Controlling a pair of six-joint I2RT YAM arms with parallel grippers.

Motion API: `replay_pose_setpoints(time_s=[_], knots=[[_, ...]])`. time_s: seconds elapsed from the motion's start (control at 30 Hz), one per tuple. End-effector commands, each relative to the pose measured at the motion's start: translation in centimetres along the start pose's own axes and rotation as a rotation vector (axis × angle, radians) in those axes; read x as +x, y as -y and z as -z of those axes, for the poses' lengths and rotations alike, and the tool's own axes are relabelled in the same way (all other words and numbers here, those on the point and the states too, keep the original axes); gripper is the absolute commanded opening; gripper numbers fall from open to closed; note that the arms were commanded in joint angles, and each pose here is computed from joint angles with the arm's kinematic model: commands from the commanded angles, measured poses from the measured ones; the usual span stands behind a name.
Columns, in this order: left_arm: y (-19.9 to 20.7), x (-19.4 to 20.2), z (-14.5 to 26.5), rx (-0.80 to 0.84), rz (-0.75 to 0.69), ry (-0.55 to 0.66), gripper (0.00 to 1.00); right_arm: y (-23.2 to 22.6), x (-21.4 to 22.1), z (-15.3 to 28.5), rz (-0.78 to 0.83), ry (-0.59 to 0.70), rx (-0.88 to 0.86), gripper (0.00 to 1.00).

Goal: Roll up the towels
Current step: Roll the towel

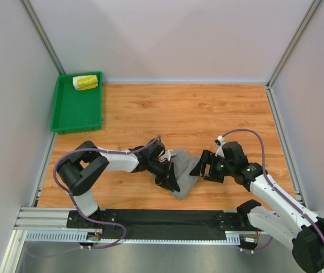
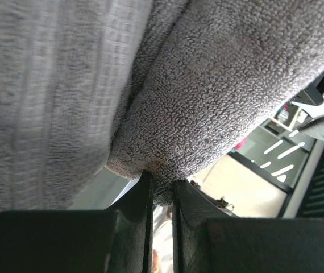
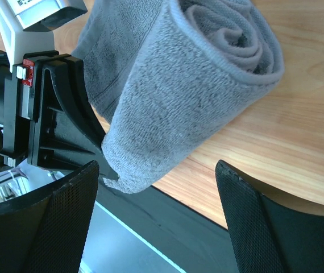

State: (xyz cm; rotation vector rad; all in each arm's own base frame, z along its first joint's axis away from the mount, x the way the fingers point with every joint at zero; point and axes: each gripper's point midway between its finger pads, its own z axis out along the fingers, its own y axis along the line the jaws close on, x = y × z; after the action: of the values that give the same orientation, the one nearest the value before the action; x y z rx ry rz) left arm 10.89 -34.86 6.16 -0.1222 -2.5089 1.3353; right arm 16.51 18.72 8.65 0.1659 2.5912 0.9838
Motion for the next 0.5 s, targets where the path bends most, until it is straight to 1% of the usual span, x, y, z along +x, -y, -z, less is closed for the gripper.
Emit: replay_pose_setpoints(time_s=[0.0,0.2,0.37,0.4,0.47], knots=[[-1.1,-1.0,0.0,0.013,0.043,0.021,0.00,-1.5,-1.5,-0.9,0.002,0.052,-0.083,0.84],[-1.7,-1.3,0.4,0.017,0.062,0.020,0.00,-1.0,-1.3,-2.3,-0.024,0.035,-0.092,0.84],[-1.8,-1.6,0.4,0.028,0.069,0.020,0.01,-0.6,-1.3,-3.5,-0.031,0.035,-0.103,0.79],[-1.7,-1.7,0.4,0.035,0.068,0.022,0.01,-0.5,-1.4,-3.8,-0.029,0.044,-0.114,0.77],[-1.6,-1.8,0.4,0.047,0.070,0.021,0.02,-0.3,-1.3,-4.1,-0.039,0.043,-0.112,0.64]])
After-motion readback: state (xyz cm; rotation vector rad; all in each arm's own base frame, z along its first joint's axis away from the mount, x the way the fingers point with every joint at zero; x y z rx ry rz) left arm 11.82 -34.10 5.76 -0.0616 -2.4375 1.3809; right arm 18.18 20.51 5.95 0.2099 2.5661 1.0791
